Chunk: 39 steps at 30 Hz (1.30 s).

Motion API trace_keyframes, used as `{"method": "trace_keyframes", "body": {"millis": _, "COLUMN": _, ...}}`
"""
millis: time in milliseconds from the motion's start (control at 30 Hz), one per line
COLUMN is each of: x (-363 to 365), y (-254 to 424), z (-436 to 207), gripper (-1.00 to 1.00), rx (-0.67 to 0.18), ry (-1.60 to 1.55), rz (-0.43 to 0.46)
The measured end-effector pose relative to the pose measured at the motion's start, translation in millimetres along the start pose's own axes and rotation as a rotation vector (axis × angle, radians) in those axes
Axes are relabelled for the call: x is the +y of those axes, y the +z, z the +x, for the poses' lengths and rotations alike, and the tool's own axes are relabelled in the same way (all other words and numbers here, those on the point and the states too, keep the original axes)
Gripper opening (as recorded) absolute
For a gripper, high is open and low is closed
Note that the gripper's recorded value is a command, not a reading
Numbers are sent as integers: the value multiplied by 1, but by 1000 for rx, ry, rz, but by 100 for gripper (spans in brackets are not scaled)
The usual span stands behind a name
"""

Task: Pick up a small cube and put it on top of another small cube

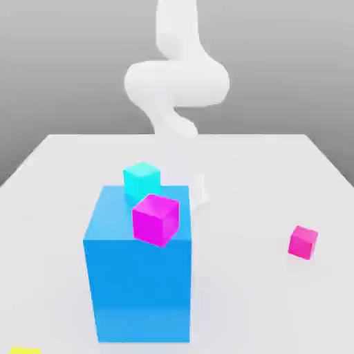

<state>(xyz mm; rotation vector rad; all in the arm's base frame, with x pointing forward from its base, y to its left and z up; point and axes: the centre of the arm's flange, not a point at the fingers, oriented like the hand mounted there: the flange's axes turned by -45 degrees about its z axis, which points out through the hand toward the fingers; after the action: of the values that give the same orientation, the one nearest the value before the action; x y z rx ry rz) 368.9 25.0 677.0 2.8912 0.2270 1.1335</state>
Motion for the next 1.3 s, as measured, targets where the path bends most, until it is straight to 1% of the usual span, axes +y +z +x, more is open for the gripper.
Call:
{"method": "trace_keyframes", "body": {"millis": 133, "x": -45, "y": 62, "z": -13, "gripper": 0, "rx": -77, "ry": -269, "rz": 62}}
{"method": "trace_keyframes", "body": {"millis": 300, "x": -103, "y": 128, "z": -45, "gripper": 0, "rx": -155, "ry": -597, "rz": 153}}
{"method": "trace_keyframes", "body": {"millis": 467, "x": -162, "y": 182, "z": -92, "gripper": 0, "rx": -214, "ry": -927, "rz": 262}}
{"method": "trace_keyframes", "body": {"millis": 633, "x": -216, "y": 222, "z": -152, "gripper": 0, "rx": -255, "ry": -1256, "rz": 389}}
{"method": "trace_keyframes", "body": {"millis": 900, "x": -285, "y": 258, "z": -268, "gripper": 0, "rx": -277, "ry": -1777, "rz": 632}}
{"method": "trace_keyframes", "body": {"millis": 1133, "x": -325, "y": 261, "z": -383, "gripper": 0, "rx": -239, "ry": -2226, "rz": 891}}
{"method": "trace_keyframes", "body": {"millis": 1200, "x": -324, "y": 273, "z": -397, "gripper": 0, "rx": -238, "ry": -2245, "rz": 912}}
{"method": "trace_keyframes", "body": {"millis": 1300, "x": -326, "y": 293, "z": -416, "gripper": 0, "rx": -238, "ry": -2248, "rz": 919}}
